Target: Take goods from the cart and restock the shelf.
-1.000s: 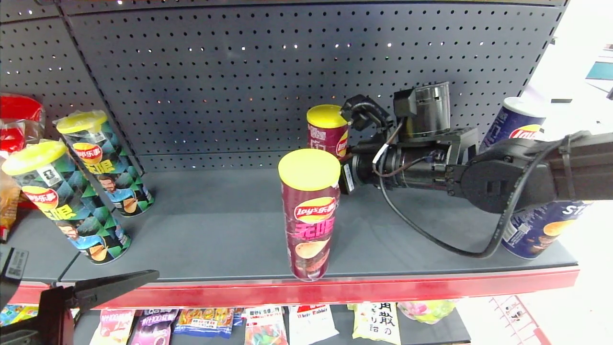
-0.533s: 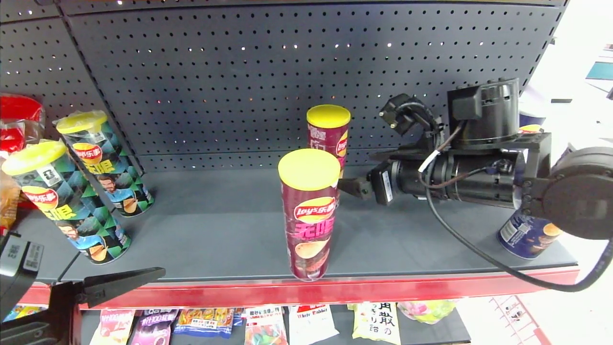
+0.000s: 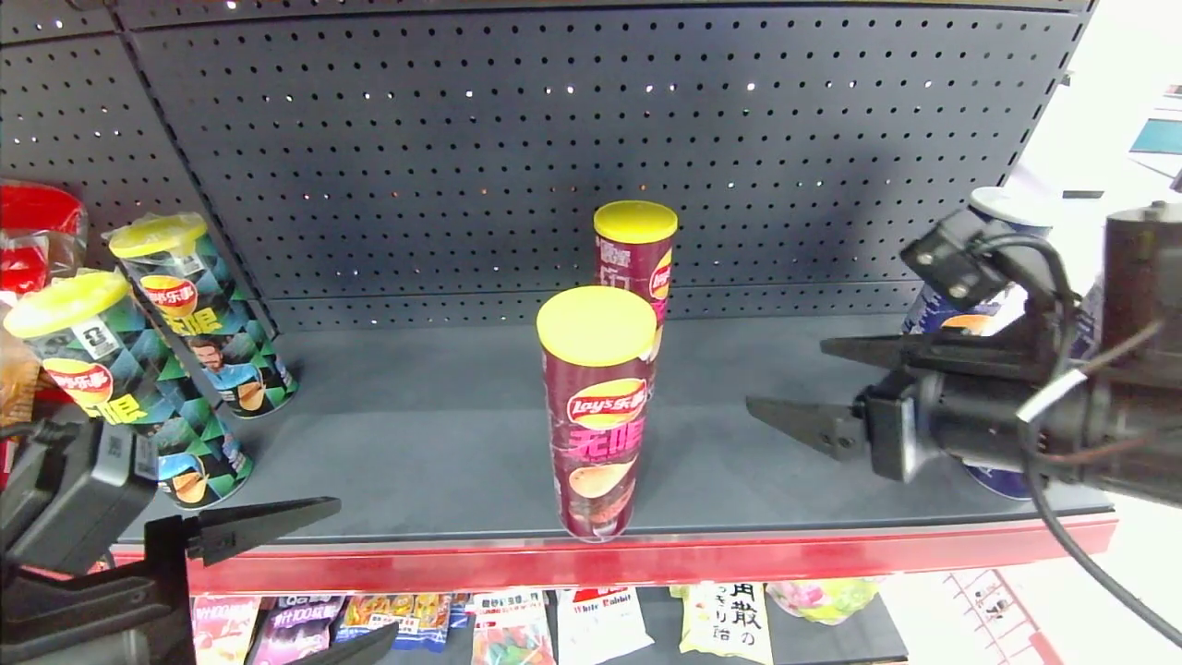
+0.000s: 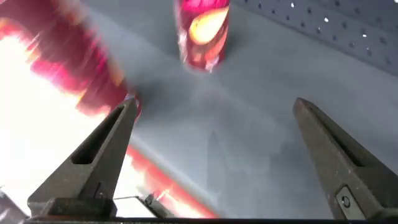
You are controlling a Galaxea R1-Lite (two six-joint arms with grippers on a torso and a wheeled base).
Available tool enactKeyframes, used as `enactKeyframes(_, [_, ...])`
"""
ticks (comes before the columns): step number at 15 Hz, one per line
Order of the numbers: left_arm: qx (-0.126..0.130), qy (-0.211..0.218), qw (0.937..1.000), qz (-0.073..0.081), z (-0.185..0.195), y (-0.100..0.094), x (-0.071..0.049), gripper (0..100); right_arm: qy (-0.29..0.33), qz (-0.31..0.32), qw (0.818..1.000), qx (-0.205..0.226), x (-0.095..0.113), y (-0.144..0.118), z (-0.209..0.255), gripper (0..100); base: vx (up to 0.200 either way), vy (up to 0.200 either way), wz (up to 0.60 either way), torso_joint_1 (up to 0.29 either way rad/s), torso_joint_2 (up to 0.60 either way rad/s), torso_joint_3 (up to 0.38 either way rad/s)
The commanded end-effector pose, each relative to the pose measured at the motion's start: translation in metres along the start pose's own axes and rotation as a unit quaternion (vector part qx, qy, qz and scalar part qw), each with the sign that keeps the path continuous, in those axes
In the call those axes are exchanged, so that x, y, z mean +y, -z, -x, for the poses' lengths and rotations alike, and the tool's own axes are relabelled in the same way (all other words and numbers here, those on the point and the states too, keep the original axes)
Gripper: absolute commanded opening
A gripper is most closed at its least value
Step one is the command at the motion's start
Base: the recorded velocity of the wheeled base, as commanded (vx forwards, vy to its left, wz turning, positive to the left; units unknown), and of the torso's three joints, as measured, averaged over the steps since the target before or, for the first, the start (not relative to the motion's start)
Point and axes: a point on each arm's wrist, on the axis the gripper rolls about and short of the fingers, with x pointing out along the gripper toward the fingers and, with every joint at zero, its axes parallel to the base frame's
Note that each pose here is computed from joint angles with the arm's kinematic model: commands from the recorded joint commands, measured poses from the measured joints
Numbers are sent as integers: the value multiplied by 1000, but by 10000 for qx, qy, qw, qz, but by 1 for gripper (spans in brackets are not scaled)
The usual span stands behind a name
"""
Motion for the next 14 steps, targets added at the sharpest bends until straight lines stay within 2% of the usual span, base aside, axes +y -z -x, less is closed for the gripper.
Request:
enactKeyframes(1, [395,-14,9992,11,-25,-4,12,100,-24,77,9987,-508,8,37,81,100,0,0,0,0,0,0])
enactKeyframes(3, [597,12,9982,-13,-38,-3,18,100,202,70,9957,-898,9,61,119,100,0,0,0,0,0,0])
enactKeyframes(5, [841,-154,9963,-39,-53,-2,26,100,1059,-53,9882,-1106,6,80,144,100,0,0,0,0,0,0])
enactKeyframes(6, [937,-258,9953,-27,-62,-4,30,100,1527,-178,9820,-1102,4,87,155,100,0,0,0,0,0,0])
enactKeyframes(9, [1019,-242,9945,-58,-81,-11,35,100,2146,-451,9716,-884,5,109,178,100,0,0,0,0,0,0])
enactKeyframes(10, [1100,-322,9934,-85,-92,-12,40,100,2401,-540,9665,-734,8,124,188,100,0,0,0,0,0,0])
enactKeyframes(14, [1114,-389,9929,-168,-122,-21,48,100,2463,-551,9645,-782,15,147,198,100,0,0,0,0,0,0])
